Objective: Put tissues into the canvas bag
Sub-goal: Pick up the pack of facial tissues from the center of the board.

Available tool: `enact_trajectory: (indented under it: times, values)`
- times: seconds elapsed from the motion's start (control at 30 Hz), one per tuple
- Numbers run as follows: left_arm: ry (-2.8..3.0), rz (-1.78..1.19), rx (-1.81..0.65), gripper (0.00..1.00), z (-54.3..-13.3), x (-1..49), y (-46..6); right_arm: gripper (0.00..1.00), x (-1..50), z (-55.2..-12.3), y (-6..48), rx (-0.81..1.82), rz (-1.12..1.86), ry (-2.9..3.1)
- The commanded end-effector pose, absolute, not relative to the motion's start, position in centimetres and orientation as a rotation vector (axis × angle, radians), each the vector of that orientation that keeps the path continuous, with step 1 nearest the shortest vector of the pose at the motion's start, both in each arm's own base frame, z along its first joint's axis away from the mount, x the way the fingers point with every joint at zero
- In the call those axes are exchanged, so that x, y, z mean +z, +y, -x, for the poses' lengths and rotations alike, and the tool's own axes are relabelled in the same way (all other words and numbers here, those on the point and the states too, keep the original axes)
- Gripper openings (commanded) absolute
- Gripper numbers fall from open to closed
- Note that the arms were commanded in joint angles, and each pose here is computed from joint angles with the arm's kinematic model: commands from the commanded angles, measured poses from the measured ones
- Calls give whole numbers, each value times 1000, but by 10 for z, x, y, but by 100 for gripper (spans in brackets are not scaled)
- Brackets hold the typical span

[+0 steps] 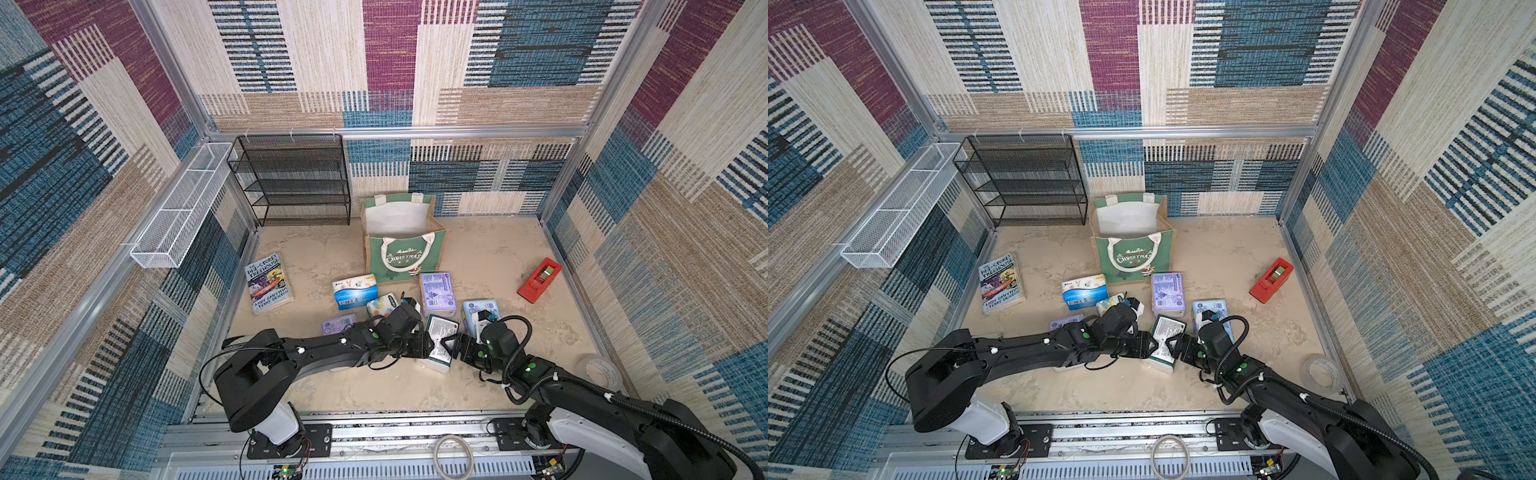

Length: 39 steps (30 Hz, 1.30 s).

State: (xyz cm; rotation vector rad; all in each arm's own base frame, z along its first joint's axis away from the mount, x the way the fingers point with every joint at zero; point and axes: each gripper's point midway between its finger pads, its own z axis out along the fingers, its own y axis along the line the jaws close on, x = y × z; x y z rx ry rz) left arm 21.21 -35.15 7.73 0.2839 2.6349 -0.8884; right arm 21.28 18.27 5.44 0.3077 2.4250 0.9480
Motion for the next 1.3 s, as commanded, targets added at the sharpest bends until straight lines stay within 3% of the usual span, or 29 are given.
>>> enact_trajectory:
  times: [0.0,0.93,1.27]
  values:
    - [2675,-282,-861,56,-213,72,-350,85,64,-219,189,1006,-301,2375]
    - [2802,-119,-809,51,-215,25,-317,84,59,-218,200,1147,-323,2332]
    - [2788,-109,-889,50,-213,25,-319,76,70,-228,213,1215,-302,2291]
